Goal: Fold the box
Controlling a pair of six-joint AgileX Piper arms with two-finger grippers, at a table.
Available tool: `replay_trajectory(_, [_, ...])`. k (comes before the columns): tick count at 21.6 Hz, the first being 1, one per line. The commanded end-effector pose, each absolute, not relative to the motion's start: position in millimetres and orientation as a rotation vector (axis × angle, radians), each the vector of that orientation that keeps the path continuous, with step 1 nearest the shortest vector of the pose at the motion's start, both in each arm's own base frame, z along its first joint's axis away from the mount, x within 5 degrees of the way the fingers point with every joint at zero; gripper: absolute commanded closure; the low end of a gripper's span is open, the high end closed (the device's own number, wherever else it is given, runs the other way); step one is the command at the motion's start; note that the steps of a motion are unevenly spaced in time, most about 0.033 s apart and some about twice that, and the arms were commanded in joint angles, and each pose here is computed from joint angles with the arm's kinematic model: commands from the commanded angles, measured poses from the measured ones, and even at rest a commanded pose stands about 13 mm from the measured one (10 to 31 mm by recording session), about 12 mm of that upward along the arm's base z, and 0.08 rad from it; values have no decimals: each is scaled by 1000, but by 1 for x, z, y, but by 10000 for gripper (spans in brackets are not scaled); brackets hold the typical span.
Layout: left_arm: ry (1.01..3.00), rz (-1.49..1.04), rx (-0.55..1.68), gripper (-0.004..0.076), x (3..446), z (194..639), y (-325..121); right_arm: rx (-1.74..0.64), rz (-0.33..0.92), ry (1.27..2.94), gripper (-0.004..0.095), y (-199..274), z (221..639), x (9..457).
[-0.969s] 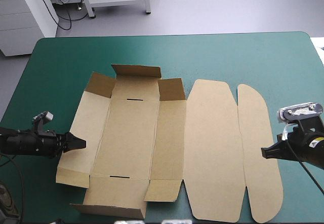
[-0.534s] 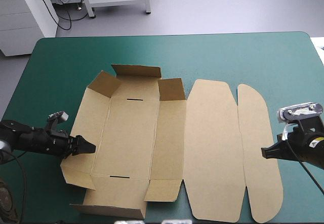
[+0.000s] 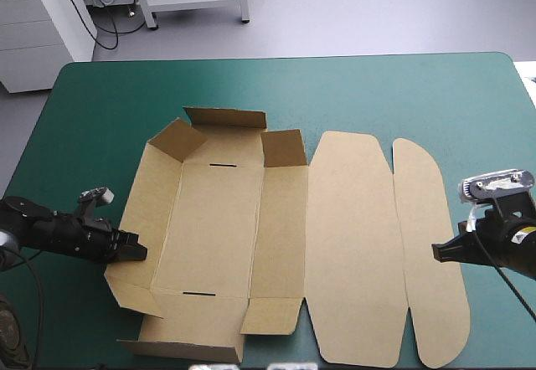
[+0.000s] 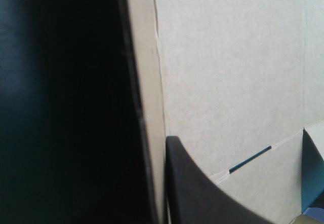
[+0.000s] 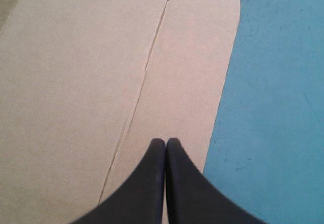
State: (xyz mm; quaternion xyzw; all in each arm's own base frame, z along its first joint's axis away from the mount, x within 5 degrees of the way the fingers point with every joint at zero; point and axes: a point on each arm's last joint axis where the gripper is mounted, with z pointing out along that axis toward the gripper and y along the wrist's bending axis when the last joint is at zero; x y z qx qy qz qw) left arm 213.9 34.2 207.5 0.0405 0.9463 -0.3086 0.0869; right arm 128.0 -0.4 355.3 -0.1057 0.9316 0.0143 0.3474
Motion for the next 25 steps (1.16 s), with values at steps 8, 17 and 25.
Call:
replay_trajectory(8, [2797, -931, 228, 732, 222, 238, 34, -265, 22, 2336, 927, -1, 367, 130])
replay_trajectory(17, [2617, -101, 940, 734, 276, 340, -16, -265, 22, 2336, 928, -1, 367, 130])
replay_trajectory(25, [2186, 372, 1365, 734, 291, 398, -96, -268, 28, 2345, 927, 0, 366, 129])
